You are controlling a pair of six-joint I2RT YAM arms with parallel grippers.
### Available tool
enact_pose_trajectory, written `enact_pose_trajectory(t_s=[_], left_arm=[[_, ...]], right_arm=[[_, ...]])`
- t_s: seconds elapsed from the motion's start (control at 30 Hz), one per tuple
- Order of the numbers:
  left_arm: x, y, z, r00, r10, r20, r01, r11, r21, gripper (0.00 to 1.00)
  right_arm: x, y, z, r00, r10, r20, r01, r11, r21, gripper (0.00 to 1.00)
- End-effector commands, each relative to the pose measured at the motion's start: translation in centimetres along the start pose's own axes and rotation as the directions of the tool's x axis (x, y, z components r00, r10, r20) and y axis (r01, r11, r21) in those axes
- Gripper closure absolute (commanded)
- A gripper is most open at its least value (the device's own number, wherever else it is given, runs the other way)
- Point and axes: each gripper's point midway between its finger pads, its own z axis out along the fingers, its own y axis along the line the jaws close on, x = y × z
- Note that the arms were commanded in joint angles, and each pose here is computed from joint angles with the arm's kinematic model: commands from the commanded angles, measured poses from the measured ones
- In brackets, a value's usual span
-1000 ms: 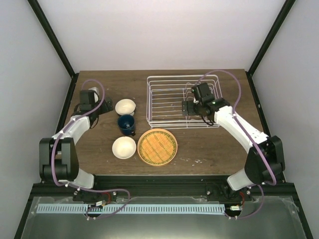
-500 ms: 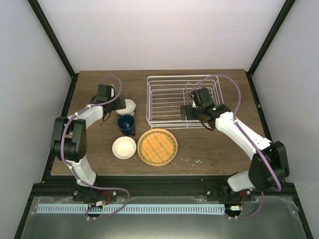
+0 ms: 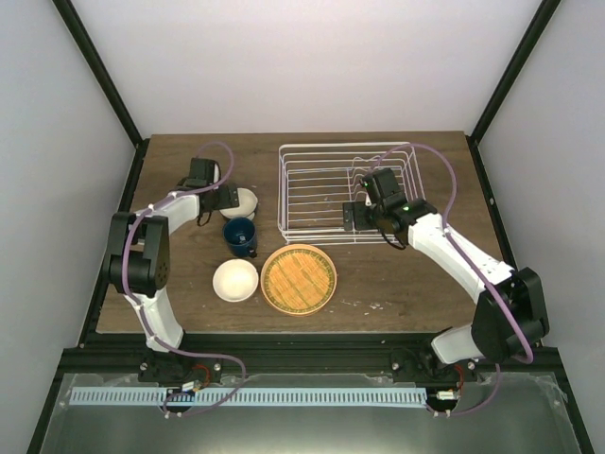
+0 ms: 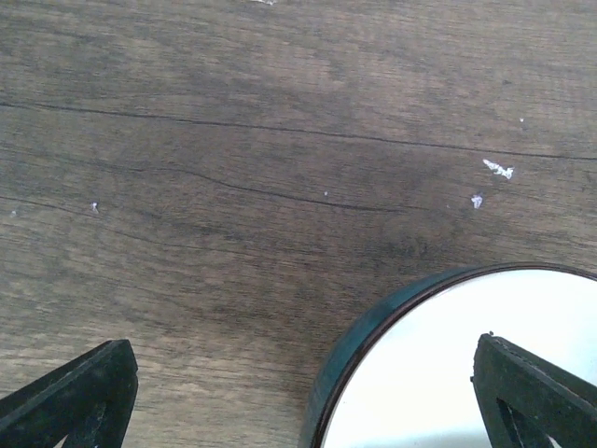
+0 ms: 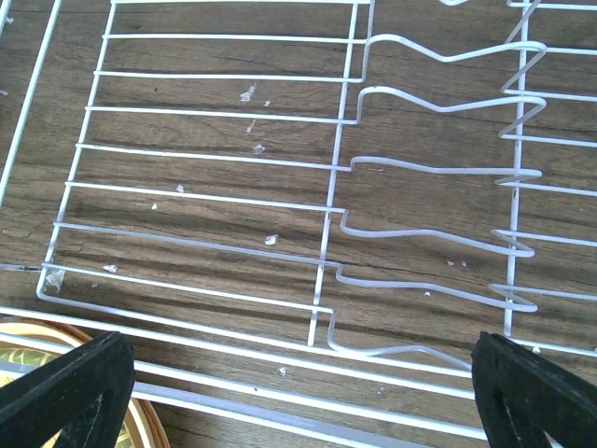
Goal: Load the mixed dishes into the dish rack
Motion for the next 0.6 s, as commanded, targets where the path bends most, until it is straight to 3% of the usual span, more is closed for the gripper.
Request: enact_pose_trajectory(t_s=[0.0, 0.2, 0.27, 0.33, 0.43, 0.5, 0.57], left_arm=[[0.1, -0.7, 0.2, 0.999, 0.022, -0.024, -0.022, 0.999, 0.029, 0.0], [0.3, -1.3, -0.1, 0.999, 0.025, -0.03, -0.023, 0.997, 0.07, 0.01], [0.3, -1.4, -0.2, 0.999, 0.022, -0.03, -0.02, 0.997, 0.072, 0.09], [0.3, -1.6, -0.2, 0.999, 0.019, -0.033, -0.016, 0.996, 0.087, 0.31], [0.3, -1.7, -0.1, 0.999, 0.004, -0.04, 0.0, 0.995, 0.097, 0.75], [0.4, -1.7, 0.0, 0.999, 0.0, -0.05, 0.006, 0.994, 0.105, 0.98], [0.6, -1.7, 0.1, 0.998, -0.004, -0.06, 0.01, 0.994, 0.11, 1.0]], right_arm=[[0.0, 0.3, -0.4, 1.0, 0.002, 0.014, -0.002, 1.0, -0.006, 0.0], [0.3, 0.1, -0.2, 1.0, 0.002, 0.008, -0.002, 1.0, 0.0, 0.0], [0.3, 0.1, -0.3, 1.0, 0.002, 0.009, -0.002, 1.0, 0.0, 0.0], [0.2, 0.1, -0.4, 1.0, 0.004, 0.015, -0.004, 1.0, 0.002, 0.0], [0.2, 0.0, -0.5, 1.0, 0.003, 0.017, -0.003, 1.0, 0.008, 0.0], [0.3, -0.2, -0.5, 1.0, 0.004, 0.017, -0.004, 1.0, 0.012, 0.0], [0.3, -0.2, -0.6, 1.0, 0.003, 0.02, -0.004, 1.0, 0.014, 0.0]])
